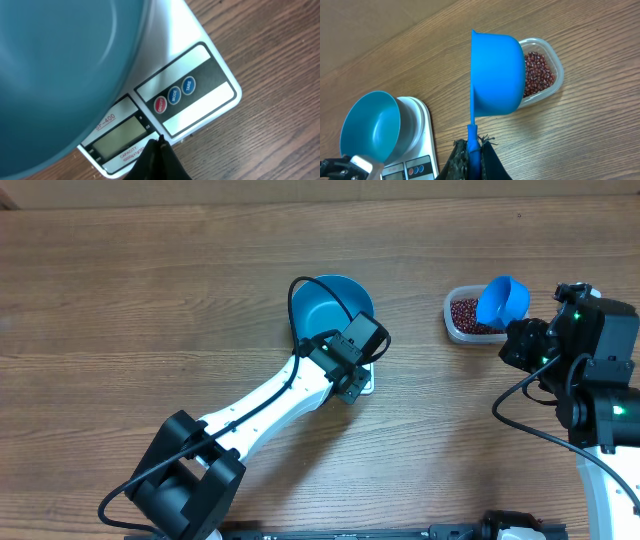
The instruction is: Scoop item into bowl and weigh 150g on scale
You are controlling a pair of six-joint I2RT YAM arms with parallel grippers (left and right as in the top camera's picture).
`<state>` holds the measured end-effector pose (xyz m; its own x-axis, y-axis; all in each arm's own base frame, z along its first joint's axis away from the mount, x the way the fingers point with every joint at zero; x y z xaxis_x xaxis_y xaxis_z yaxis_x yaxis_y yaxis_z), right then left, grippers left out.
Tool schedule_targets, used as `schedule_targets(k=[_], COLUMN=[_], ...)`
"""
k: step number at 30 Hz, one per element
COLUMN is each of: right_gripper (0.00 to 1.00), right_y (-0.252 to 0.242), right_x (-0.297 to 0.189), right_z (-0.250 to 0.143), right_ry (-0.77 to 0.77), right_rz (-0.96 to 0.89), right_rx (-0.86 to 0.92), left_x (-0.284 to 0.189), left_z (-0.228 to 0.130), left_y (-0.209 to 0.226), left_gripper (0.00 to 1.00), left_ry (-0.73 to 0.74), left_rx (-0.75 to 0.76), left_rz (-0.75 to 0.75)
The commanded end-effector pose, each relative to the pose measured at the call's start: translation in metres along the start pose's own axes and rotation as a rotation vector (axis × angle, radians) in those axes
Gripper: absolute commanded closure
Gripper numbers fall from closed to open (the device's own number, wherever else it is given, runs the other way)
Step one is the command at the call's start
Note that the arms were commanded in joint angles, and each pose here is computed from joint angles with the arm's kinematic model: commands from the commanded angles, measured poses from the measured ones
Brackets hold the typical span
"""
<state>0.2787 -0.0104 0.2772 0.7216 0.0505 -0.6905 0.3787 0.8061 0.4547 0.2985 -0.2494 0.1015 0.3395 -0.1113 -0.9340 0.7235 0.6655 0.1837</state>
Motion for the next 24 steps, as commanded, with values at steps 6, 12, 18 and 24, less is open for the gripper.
schedule_targets(k=[6,12,18,24], right_gripper=[0.96,0.96,0.96,0.96], right_y=[0.004,0.004,0.004,0.004], right_x=[-0.007,-0.007,-0.007,-0.007], right_z=[0.010,0.010,0.010,0.010], right_ry=[-0.035,-0.035,-0.035,-0.035], right_rz=[0.016,0.016,0.016,0.016], right_rx=[-0.003,-0.003,-0.003,-0.003], left_x=[0.015,0.019,0.033,0.042], left_z=[0.000,0.001,-0.005,-0.007], left_y=[-0.007,-0.007,-0.009,-0.009], left_gripper=[0.96,0.96,0.96,0.96], left_ry=[-0.052,-0.077,-0.047,-0.034], left_rx=[0.120,0.140,0.143,0.143], left_rz=[-0.011,-0.001,-0.008,-0.002])
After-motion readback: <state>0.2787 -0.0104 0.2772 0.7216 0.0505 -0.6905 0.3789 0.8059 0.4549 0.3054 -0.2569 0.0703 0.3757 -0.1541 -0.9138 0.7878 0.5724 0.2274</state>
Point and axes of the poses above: each gripper's point midway between its finger pads, its own x axis out along the fingers, its own y axis along the line the jaws close on, z = x × y, the point moved 4 cm from there along -x, back along the fingers, and after that the axes turned 12 degrees about x, right-handed, at the moved point
